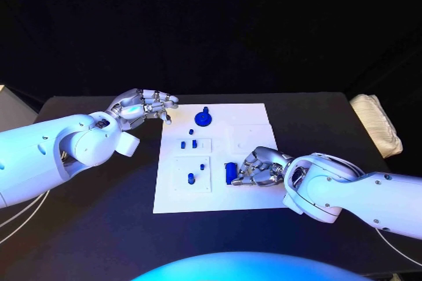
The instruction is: Assemble the parts on the task board
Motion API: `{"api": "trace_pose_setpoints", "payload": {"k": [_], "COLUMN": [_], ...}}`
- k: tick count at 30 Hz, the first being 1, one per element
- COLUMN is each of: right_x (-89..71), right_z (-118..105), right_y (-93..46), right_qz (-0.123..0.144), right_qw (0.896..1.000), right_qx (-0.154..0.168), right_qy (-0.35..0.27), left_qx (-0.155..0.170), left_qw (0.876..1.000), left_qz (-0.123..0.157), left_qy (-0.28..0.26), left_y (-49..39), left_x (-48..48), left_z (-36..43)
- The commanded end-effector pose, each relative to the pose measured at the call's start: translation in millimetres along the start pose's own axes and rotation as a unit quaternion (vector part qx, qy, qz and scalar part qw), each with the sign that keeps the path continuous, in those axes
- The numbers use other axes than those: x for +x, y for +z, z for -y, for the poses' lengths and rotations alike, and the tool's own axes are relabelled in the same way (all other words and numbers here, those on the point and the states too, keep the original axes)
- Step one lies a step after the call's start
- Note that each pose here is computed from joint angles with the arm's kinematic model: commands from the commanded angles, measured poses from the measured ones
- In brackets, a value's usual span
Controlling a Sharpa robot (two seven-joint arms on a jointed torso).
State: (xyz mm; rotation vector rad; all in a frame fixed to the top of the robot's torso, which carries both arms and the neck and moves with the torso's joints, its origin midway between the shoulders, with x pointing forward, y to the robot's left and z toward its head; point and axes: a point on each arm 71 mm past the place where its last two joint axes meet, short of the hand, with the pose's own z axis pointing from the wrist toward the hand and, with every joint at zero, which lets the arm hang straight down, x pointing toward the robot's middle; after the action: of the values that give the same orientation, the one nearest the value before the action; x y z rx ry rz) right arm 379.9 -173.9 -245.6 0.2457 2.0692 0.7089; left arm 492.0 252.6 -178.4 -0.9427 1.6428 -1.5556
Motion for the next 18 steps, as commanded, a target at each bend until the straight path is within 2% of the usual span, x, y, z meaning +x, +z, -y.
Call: {"api": "trace_pose_setpoints", "payload": {"k": [1, 18], "right_x": [0.7, 1.0], "right_z": [3.0, 10.7], "right_y": [1.2, 1.1], "right_qz": [-0.002, -0.019], "right_qw": [1.0, 0.999], "right_qx": [0.019, 0.044], "right_qy": [-0.023, -0.01], "left_qx": [0.0, 0.005], "left_qw": [1.0, 1.0], "left_qz": [-0.009, -0.01], "left_qy": [-0.001, -0.003], "left_y": [0.4, -0.3], "left_x": [2.5, 3.1], "left_z": [0.4, 1.3]}}
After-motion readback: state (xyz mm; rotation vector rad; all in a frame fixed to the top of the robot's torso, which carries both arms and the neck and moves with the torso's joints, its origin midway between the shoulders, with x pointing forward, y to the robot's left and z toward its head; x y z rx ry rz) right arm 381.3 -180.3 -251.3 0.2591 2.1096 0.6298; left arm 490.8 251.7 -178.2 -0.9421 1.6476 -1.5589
